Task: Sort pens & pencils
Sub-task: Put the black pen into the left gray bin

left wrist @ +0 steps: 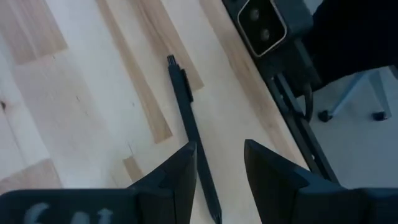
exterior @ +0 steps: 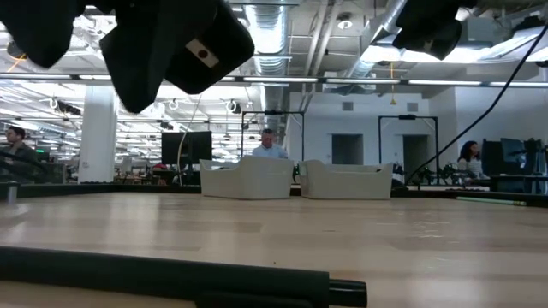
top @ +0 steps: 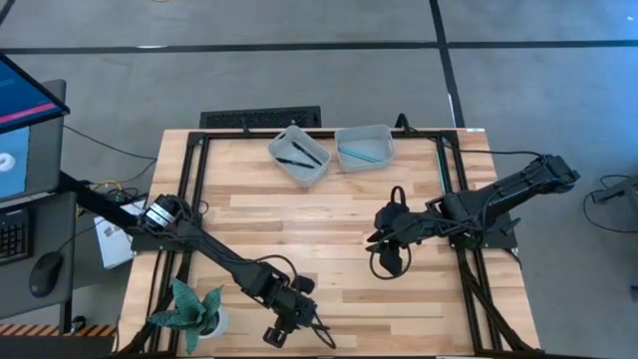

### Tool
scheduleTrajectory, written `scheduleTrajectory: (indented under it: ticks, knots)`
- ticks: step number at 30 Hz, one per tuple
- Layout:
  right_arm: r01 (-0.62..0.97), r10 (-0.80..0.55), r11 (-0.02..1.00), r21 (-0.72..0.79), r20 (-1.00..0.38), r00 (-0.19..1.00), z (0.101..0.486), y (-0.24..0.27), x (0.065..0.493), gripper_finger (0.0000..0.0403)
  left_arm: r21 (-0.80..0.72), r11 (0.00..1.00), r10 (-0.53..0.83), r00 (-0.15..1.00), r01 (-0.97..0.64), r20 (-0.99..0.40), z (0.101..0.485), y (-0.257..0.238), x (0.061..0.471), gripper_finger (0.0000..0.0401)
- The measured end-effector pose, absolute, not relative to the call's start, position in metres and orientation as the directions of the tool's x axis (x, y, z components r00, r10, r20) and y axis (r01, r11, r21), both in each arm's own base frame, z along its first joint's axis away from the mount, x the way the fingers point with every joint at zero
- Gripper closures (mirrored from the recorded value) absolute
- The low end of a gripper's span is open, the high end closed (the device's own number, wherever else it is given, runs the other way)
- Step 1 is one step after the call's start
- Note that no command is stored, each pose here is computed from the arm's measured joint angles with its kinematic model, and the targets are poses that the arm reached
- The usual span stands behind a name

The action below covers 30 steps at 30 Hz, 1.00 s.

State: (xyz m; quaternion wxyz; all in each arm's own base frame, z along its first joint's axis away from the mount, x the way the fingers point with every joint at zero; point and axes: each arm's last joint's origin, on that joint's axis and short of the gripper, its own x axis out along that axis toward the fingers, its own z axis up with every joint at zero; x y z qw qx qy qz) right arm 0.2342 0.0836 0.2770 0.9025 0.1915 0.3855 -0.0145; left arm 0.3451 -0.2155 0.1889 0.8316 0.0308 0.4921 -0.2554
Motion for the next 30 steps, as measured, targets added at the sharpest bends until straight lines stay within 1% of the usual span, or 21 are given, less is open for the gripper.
scheduleTrajectory:
  ticks: [5,8,11,16,20,24,30]
  knots:
    - [0.174,0.122,0.926,0.334,-0.701,0.702,0.277,0.084,0.234,0.0257,-0.172,0.868,-0.378,0.395,0.467,-0.837,0.189,-0.215,0.345,0.0274]
    - [0.173,0.121,0.927,0.334,-0.702,0.702,0.277,0.084,0.234,0.0257,-0.154,0.875,-0.361,0.407,0.458,-0.839,0.189,-0.213,0.346,0.0258]
    - [0.173,0.121,0.927,0.333,-0.702,0.701,0.277,0.084,0.234,0.0257,-0.164,0.878,-0.363,0.405,0.450,-0.839,0.189,-0.213,0.346,0.0225]
    - [0.176,0.119,0.928,0.329,-0.708,0.696,0.277,0.083,0.234,0.0257,-0.180,0.877,-0.374,0.397,0.445,-0.838,0.189,-0.214,0.346,0.0156]
    - [0.177,0.118,0.928,0.326,-0.712,0.693,0.276,0.083,0.233,0.0257,-0.186,0.914,-0.337,0.419,0.360,-0.843,0.188,-0.211,0.348,0.0119]
    - [0.181,0.111,0.929,0.322,-0.711,0.694,0.276,0.083,0.233,0.0257,-0.202,0.922,-0.332,0.404,0.331,-0.852,0.187,-0.208,0.348,0.0105]
    - [0.194,0.089,0.932,0.308,-0.710,0.699,0.276,0.082,0.233,0.0257,-0.251,0.895,-0.385,0.353,0.369,-0.853,0.178,-0.213,0.348,0.0104]
